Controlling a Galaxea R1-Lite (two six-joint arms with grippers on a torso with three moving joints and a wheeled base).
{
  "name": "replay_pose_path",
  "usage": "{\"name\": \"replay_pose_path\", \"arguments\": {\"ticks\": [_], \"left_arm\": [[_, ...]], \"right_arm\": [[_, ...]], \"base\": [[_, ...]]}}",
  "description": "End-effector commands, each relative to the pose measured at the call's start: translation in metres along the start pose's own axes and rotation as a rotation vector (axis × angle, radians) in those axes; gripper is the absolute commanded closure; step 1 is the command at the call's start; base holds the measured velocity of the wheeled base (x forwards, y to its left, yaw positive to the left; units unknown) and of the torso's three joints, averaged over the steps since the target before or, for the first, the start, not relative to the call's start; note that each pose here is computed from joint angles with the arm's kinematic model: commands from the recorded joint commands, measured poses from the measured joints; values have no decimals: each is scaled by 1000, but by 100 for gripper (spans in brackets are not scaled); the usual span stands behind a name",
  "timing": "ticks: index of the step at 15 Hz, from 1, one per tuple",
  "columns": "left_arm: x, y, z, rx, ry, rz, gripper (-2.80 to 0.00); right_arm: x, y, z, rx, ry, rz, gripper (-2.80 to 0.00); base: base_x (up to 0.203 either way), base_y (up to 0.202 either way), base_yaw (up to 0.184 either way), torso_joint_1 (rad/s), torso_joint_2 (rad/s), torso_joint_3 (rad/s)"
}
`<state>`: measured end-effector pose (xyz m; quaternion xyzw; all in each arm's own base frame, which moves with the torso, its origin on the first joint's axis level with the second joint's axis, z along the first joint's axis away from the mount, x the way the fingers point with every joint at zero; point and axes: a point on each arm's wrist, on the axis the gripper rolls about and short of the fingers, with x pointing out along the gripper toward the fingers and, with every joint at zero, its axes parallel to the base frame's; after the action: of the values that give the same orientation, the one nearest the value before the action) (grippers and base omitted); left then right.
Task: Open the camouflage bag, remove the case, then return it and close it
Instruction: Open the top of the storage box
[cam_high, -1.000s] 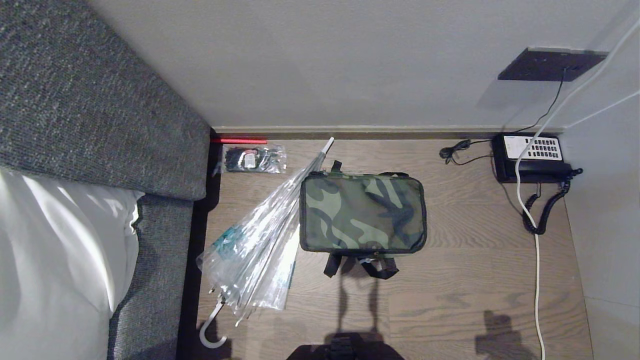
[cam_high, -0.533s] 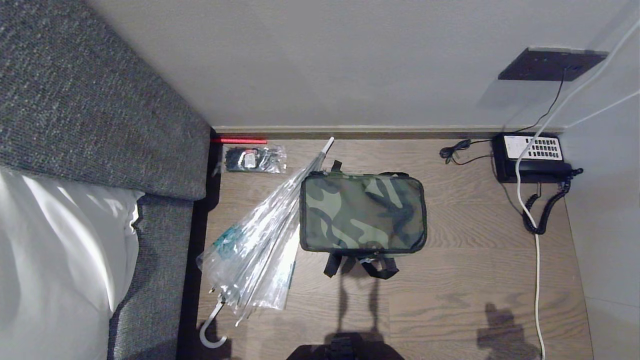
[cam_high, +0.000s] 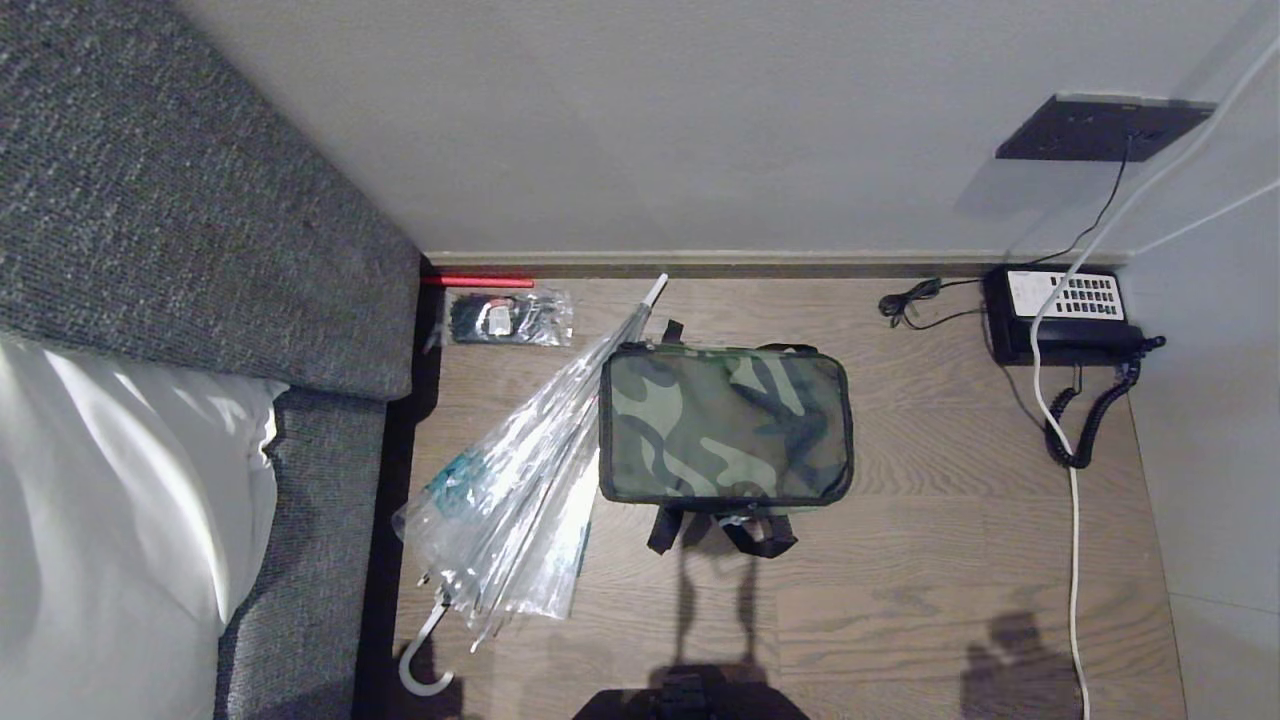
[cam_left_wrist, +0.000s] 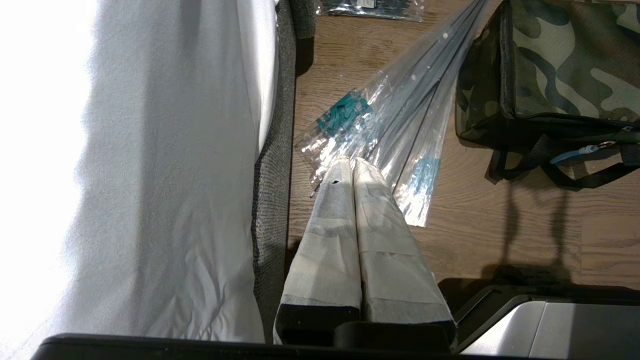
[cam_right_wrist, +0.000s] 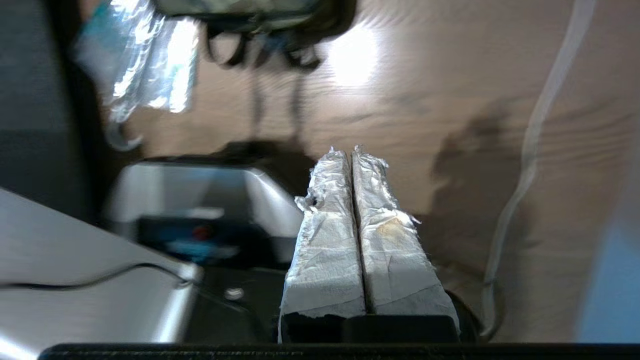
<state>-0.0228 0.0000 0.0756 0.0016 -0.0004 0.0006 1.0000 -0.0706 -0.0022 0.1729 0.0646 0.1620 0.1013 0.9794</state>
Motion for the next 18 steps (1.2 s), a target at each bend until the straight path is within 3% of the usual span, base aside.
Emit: {"name": "replay_pose_path", "arguments": {"ticks": [1,4,6,8,12,14,18], "left_arm": [[0,0,0,0,0,0,0],[0,0,0,0,-1,0,0],[0,0,0,0,-1,0,0],[0,0,0,0,0,0,0],[0,0,0,0,-1,0,0],[0,0,0,0,-1,0,0],[0,0,0,0,0,0,0]], "right_arm": [[42,-3,36,35,220,31,0],[109,-3,60,72,428,50,0],[154,-3,62,87,556,40,0],[202,-4,53,97,626,38,0],[291,-1,26,94,572,76,0],[327,7,17,68,467,106,0],[377,49,-11,-18,322,184,0]], "base": [[0,0,0,0,0,0],[0,0,0,0,0,0],[0,0,0,0,0,0],[0,0,0,0,0,0],[0,0,0,0,0,0],[0,0,0,0,0,0],[0,0,0,0,0,0]]}}
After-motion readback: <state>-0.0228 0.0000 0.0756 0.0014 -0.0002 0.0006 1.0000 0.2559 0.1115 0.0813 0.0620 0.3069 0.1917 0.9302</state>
